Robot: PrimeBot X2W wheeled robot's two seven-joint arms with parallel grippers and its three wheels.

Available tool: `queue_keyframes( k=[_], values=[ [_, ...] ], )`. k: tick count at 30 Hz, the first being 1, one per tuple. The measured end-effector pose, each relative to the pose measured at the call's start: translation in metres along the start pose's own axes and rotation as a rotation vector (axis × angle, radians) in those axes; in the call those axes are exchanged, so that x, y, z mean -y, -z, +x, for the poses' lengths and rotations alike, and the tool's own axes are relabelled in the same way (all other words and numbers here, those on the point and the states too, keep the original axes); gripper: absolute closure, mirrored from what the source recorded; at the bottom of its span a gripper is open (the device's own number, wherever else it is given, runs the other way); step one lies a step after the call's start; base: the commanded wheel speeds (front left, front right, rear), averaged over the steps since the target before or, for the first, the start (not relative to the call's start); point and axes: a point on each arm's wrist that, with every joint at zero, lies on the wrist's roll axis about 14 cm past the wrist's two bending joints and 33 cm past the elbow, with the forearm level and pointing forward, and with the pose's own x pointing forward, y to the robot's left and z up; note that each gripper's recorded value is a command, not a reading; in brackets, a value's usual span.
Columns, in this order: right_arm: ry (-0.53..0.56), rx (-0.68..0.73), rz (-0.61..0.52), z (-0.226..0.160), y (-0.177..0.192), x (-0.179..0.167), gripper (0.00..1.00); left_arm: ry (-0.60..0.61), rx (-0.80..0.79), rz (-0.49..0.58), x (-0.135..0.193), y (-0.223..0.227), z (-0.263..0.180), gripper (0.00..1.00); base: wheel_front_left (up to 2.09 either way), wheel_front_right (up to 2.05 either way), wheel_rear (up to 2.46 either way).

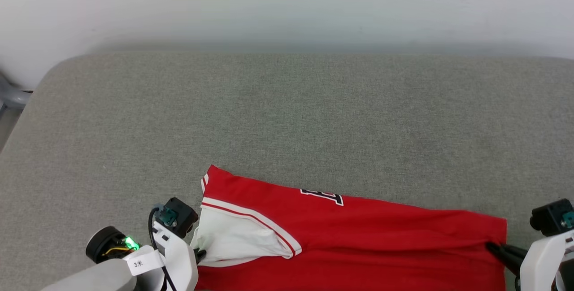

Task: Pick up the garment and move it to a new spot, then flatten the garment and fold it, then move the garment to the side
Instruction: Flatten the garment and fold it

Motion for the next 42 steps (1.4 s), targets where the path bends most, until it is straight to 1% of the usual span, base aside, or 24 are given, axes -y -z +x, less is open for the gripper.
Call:
queue_keyframes(
  k=[4,7,10,11,12,17,22,27,30,35,38,42],
  values=[
    [-0.005,-0.034,0.032,0.001,0.016,-0.003,1.00,-0.001,-0.026,-0.020,-0.001,0.011,0.006,1.00,0.00,0.00,0.00],
    [-0.001,-0.061,0.033,0.001,0.026,-0.004,1.00,0.001,-0.032,-0.035,-0.001,0.014,0.011,1.00,0.00,0.00,0.00],
    [-0.002,-0.075,0.041,0.002,0.034,-0.007,1.00,-0.009,-0.010,-0.072,-0.002,0.013,0.013,1.00,0.00,0.00,0.00],
    [-0.002,-0.072,0.046,0.002,0.033,-0.008,0.55,-0.022,0.003,-0.073,-0.005,0.011,0.013,0.80,0.00,0.00,0.00],
    [-0.001,-0.065,0.050,0.002,0.032,-0.008,0.00,-0.034,0.017,-0.074,-0.007,0.009,0.013,0.00,0.00,0.00,0.00],
    [-0.003,-0.004,0.020,-0.005,0.016,-0.011,0.00,-0.087,0.147,-0.091,-0.009,-0.007,0.004,0.00,0.00,0.00,0.00],
    [0.019,0.113,0.006,-0.020,-0.019,-0.004,0.00,-0.225,0.352,-0.082,-0.027,-0.035,-0.017,0.00,0.00,0.00,0.00],
    [0.067,0.133,0.004,-0.031,-0.035,0.015,0.00,-0.350,0.505,-0.073,-0.043,-0.053,-0.036,0.00,0.00,0.00,0.00],
    [0.075,0.100,0.065,-0.033,-0.034,0.023,0.00,-0.411,0.566,-0.083,-0.048,-0.058,-0.044,0.00,0.00,0.00,0.00],
    [0.074,-0.006,0.155,-0.034,-0.021,0.033,0.00,-0.511,0.635,-0.092,-0.060,-0.064,-0.055,0.00,0.00,0.00,0.00],
    [0.069,-0.056,0.196,-0.031,-0.013,0.035,0.00,-0.580,0.685,-0.084,-0.068,-0.071,-0.066,0.00,0.00,0.00,0.00],
    [0.051,-0.116,0.251,-0.021,0.000,0.031,0.00,-0.635,0.743,-0.087,-0.069,-0.075,-0.076,0.00,0.00,0.00,0.00]
  ],
)
